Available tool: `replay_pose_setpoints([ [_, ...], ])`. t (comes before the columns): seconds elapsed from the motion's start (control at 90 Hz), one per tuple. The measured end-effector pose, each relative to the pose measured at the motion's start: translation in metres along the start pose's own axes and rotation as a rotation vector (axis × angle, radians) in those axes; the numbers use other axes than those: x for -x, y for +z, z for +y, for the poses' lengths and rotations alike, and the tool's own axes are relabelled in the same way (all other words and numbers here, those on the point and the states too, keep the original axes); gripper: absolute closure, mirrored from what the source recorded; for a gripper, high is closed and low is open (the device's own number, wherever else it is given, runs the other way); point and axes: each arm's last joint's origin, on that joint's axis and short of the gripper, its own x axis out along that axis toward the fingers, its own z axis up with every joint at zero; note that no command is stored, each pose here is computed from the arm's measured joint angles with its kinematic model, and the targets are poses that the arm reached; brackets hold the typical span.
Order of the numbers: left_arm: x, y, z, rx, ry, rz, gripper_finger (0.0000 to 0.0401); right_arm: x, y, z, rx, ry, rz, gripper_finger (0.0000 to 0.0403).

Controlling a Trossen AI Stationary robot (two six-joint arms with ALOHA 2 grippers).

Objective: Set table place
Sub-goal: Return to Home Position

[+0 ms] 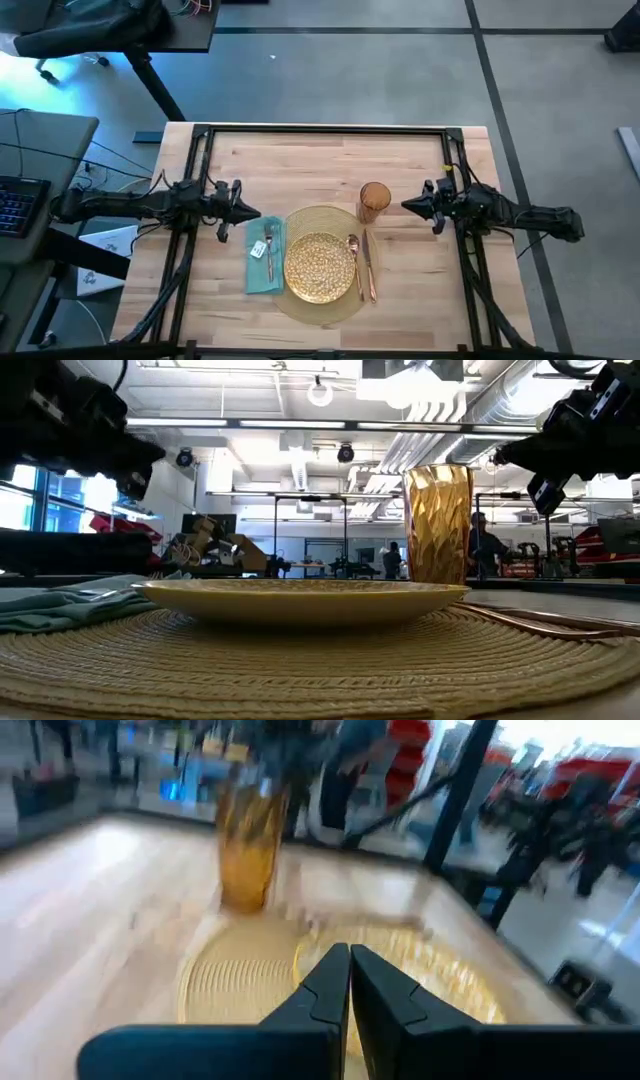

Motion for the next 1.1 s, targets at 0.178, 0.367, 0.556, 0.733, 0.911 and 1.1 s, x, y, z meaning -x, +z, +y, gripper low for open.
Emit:
replay_pose_setpoints([
  [0.178,0.001,-0.012,0.004,0.043,0.083,0.119,0.0401,0.000,0.000,0.000,0.000,0.000,0.000,0.0402],
  [0.367,0.001,-0.013,0.006,0.040,0.147,0.115,0.0401,0.000,0.000,0.000,0.000,0.000,0.000,0.0402],
  [0.556,0.001,-0.013,0.007,0.038,0.169,0.111,0.0401,0.000,0.000,0.000,0.000,0.000,0.000,0.0402],
  [0.733,0.001,-0.013,0.007,0.038,0.169,0.111,0.0401,0.000,0.000,0.000,0.000,0.000,0.000,0.0403],
  [0.911,0.001,-0.013,0.007,0.038,0.169,0.111,0.0401,0.000,0.000,0.000,0.000,0.000,0.000,0.0403],
  [1.1,0.001,-0.013,0.007,0.038,0.169,0.111,0.0401,0.000,0.000,0.000,0.000,0.001,0.001,0.0403],
])
